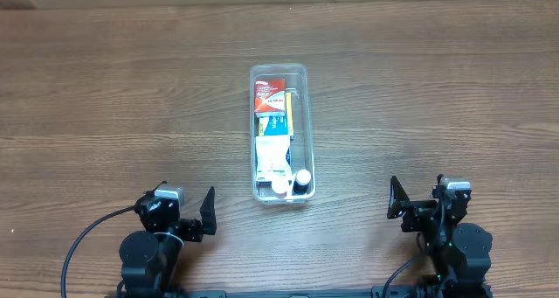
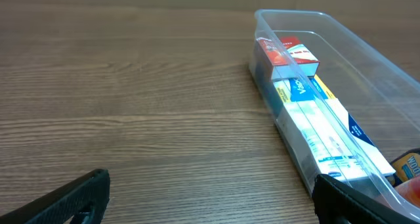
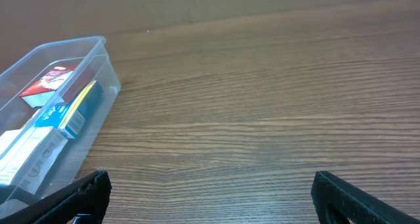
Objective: Pack container
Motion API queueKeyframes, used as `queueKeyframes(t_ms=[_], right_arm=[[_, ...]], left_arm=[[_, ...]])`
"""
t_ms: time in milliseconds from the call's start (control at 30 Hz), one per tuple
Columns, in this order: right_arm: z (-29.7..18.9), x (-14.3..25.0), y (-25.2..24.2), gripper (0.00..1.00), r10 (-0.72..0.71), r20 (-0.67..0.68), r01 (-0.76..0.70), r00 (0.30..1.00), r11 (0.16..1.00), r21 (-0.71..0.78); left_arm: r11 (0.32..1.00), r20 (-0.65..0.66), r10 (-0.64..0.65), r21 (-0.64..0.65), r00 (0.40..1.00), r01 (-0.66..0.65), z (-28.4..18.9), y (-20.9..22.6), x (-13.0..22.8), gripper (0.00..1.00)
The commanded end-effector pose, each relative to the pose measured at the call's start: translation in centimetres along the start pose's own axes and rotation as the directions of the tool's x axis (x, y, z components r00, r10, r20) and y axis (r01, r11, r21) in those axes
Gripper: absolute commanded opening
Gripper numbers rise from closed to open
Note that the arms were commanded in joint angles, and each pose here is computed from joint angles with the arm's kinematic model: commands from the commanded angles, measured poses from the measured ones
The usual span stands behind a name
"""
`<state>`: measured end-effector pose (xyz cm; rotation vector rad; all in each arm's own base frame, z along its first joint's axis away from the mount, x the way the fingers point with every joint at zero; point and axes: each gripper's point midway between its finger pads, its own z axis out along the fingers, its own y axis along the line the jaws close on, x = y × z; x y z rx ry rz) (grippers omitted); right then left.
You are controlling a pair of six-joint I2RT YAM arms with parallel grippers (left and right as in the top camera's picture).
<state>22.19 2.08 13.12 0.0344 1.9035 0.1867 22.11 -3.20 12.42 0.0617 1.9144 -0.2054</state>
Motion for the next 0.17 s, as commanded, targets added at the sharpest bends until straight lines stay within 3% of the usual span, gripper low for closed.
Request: queueKeyframes(t_ms=[0,133], right_arm=[[0.07,0.08,0.12,1.0,-0.005,0.007,0.005,1.0,1.0,-0.007],[0.07,0.08,0.11,1.0,-0.005,0.007,0.005,1.0,1.0,-0.007]], left_arm=[[1.0,0.011,0.016,-0.003,1.0,-0.016,-0.03,0.11,-0.15,1.0],[1.0,0.011,0.016,-0.003,1.0,-0.016,-0.03,0.11,-0.15,1.0]])
